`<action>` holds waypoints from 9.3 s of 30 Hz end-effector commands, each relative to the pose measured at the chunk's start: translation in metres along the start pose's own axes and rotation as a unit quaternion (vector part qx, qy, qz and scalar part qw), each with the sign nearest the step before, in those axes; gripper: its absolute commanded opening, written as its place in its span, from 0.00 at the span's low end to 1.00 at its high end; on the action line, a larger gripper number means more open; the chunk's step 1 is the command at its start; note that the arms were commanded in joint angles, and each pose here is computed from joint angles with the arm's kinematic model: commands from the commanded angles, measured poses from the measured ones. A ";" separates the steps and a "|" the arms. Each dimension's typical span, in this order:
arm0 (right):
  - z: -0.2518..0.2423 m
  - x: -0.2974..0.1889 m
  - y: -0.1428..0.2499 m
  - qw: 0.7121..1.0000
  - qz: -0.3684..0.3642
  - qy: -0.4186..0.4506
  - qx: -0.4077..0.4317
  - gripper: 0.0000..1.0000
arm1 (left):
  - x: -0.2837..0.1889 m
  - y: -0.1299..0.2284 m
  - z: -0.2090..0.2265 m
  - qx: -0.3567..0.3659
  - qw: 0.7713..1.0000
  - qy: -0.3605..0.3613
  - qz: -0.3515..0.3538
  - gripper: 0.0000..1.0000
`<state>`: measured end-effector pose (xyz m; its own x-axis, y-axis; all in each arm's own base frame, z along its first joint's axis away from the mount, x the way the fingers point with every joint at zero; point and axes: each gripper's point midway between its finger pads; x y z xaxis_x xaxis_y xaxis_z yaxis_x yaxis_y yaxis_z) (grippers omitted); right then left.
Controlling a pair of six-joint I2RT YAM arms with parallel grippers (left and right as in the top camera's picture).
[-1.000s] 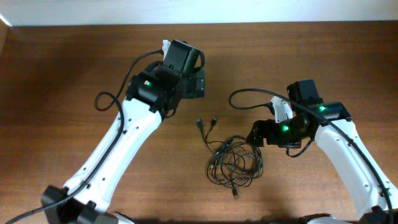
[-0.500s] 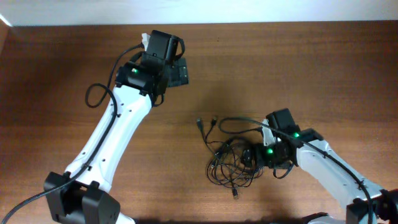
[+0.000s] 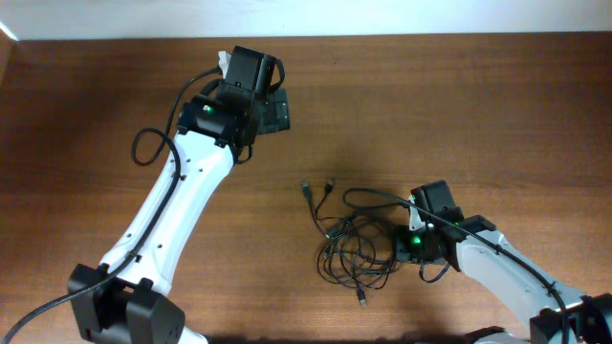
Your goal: Untangle cables
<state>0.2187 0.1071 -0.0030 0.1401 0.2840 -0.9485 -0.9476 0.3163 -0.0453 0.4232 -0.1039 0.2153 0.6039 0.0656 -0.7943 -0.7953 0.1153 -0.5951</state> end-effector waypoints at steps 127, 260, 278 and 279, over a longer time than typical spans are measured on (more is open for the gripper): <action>0.238 -0.125 -0.058 0.887 -0.101 -0.394 -0.220 0.04 | -0.180 -0.017 -0.070 0.126 0.799 0.566 -0.156 0.00; 0.248 -0.154 -0.078 0.842 -0.197 -0.404 -0.297 0.04 | -0.182 -0.040 -0.098 -0.022 0.778 0.625 -0.058 0.00; 0.200 -0.295 -0.109 0.789 -0.368 -0.422 -0.253 0.04 | -0.039 -0.003 0.090 -0.164 0.984 0.076 -0.009 0.00; 0.194 -0.298 -0.115 0.791 -0.375 -0.417 -0.244 0.04 | -0.038 0.002 0.098 -0.164 0.985 0.050 -0.004 0.00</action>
<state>0.3406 0.1782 0.3297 0.6284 0.7712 -0.1020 -0.5073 0.3068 -0.8053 0.4019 -0.0527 0.2640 0.6047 -0.2718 -0.7487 -0.7964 -0.2190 -0.5637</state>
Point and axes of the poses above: each gripper's point midway between its finger pads, its own x axis out along the fingers, its own z axis along the line the jaws close on, y = z × x, and after that the axes turned 14 degrees about x, right-handed
